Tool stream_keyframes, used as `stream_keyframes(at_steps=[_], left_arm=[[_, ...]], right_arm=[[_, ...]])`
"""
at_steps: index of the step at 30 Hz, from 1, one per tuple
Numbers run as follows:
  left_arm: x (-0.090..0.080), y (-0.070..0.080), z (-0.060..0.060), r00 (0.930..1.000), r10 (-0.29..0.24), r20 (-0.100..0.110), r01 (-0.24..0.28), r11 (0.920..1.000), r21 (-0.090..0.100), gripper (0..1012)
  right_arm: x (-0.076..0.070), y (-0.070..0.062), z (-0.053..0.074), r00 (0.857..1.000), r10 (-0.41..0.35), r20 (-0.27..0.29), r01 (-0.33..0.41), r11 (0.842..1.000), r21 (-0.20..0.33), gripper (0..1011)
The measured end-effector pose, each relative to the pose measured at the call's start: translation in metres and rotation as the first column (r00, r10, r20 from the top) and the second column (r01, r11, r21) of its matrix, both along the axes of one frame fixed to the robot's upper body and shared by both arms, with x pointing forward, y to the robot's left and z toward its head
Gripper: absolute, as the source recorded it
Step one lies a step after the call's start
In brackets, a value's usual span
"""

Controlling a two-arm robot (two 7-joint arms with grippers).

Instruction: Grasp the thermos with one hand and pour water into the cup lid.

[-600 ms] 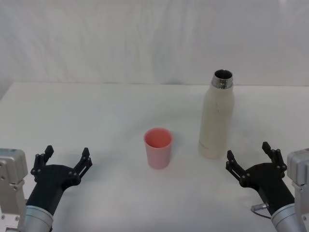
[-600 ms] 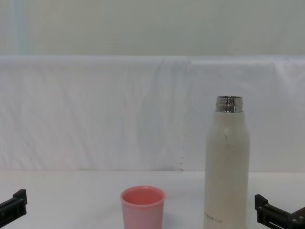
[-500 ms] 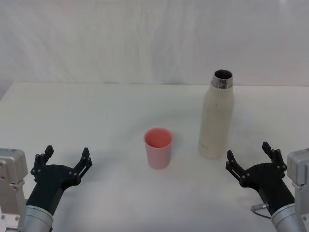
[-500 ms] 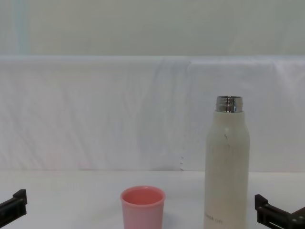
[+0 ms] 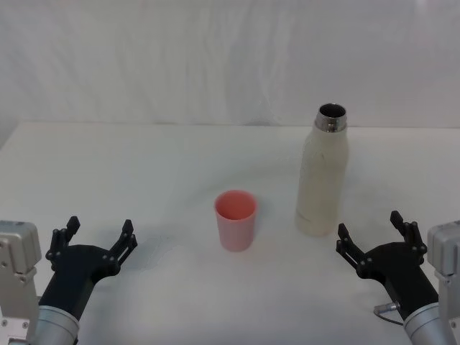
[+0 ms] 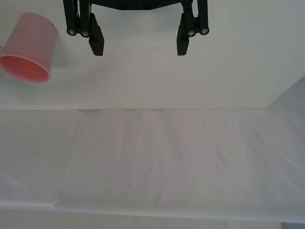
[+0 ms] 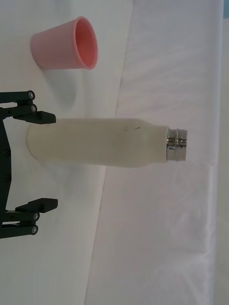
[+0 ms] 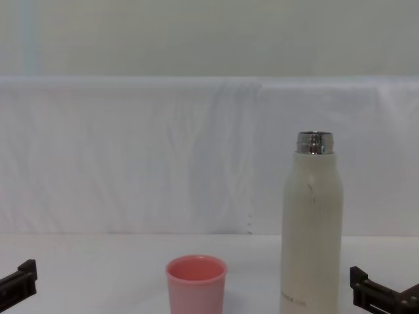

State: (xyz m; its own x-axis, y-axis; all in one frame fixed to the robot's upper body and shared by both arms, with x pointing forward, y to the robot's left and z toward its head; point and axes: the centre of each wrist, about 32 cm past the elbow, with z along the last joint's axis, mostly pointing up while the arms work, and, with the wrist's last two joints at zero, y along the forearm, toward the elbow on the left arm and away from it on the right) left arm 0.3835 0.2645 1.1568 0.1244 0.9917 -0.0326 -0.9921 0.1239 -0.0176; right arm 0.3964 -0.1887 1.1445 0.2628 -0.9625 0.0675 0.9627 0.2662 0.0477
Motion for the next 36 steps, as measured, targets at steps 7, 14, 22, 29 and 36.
stream_keyframes(at_steps=[7, 14, 22, 29, 36], left_arm=[[0.0, 0.0, 0.0, 1.0, 0.0, 0.0, 0.0, 1.0, 0.0, 1001], [0.0, 0.0, 0.0, 1.0, 0.0, 0.0, 0.0, 1.0, 0.0, 1001], [0.0, 0.0, 0.0, 1.0, 0.0, 0.0, 0.0, 1.0, 0.0, 1001], [0.0, 0.0, 0.0, 1.0, 0.0, 0.0, 0.0, 1.0, 0.0, 1001], [0.0, 0.0, 0.0, 1.0, 0.0, 0.0, 0.0, 1.0, 0.0, 1001]], right_arm=[[0.0, 0.0, 0.0, 1.0, 0.0, 0.0, 0.0, 1.0, 0.0, 1003], [0.0, 0.0, 0.0, 1.0, 0.0, 0.0, 0.0, 1.0, 0.0, 1003], [0.0, 0.0, 0.0, 1.0, 0.0, 0.0, 0.0, 1.0, 0.0, 1003], [0.0, 0.0, 0.0, 1.0, 0.0, 0.0, 0.0, 1.0, 0.0, 1003], [0.0022, 0.0018, 0.0021, 1.0, 0.015, -0.005, -0.015, 1.0, 0.005, 1003]])
